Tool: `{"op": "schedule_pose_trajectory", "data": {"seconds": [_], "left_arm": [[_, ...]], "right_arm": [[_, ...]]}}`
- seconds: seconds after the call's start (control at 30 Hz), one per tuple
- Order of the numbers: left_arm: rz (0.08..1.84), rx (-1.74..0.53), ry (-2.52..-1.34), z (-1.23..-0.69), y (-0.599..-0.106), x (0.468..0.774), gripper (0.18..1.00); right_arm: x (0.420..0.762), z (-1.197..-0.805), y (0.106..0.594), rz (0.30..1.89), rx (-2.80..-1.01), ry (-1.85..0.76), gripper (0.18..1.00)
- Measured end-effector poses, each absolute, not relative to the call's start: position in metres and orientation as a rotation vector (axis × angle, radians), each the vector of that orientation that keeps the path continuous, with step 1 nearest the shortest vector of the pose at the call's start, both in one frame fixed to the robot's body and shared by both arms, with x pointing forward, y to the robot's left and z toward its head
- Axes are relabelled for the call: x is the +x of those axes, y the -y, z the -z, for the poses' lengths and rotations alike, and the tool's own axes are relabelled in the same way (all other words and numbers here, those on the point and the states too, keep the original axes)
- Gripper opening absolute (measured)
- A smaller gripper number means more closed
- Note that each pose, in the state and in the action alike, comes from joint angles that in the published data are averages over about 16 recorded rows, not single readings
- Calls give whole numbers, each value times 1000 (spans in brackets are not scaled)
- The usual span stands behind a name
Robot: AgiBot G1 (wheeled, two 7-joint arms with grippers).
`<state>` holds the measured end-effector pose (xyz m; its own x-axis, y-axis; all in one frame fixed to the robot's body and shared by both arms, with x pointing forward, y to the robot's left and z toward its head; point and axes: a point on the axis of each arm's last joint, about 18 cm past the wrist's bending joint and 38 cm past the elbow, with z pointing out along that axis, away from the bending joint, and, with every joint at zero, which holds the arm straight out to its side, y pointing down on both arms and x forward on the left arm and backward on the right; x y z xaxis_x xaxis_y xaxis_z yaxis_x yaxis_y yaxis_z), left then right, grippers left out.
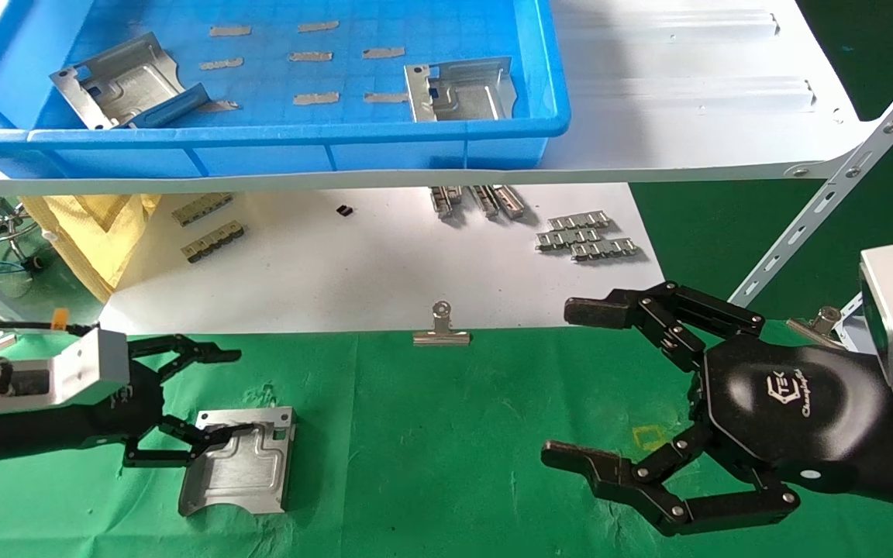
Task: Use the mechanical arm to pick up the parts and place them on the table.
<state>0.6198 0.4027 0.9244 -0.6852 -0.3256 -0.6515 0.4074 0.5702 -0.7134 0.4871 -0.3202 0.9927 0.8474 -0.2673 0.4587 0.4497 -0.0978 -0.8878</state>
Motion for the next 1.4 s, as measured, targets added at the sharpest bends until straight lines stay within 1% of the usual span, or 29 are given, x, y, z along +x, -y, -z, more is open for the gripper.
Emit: {"op": "schedule_pose_trajectory", "data": {"seconds": [0.17, 0.37, 0.57, 0.77, 1.07, 1.4], "left_arm": [[1182, 62, -2010, -923, -402, 620, 829], [1206, 68, -1997, -926, -398, 619, 920], [1259, 75, -1975, -932, -390, 616, 972], [1330, 86, -1948, -939, -380, 610, 996], [1435, 108, -1914, -951, -365, 595, 1001], [1545, 141, -1888, -965, -348, 572, 1001]], "right_arm": [[487, -993, 320, 605, -1557, 149, 1001], [487, -993, 320, 605, -1557, 149, 1001], [487, -993, 320, 605, -1557, 149, 1001], [487, -993, 320, 605, -1557, 149, 1001], [487, -993, 320, 605, -1557, 149, 1001], [487, -993, 320, 605, -1557, 149, 1001]]}}
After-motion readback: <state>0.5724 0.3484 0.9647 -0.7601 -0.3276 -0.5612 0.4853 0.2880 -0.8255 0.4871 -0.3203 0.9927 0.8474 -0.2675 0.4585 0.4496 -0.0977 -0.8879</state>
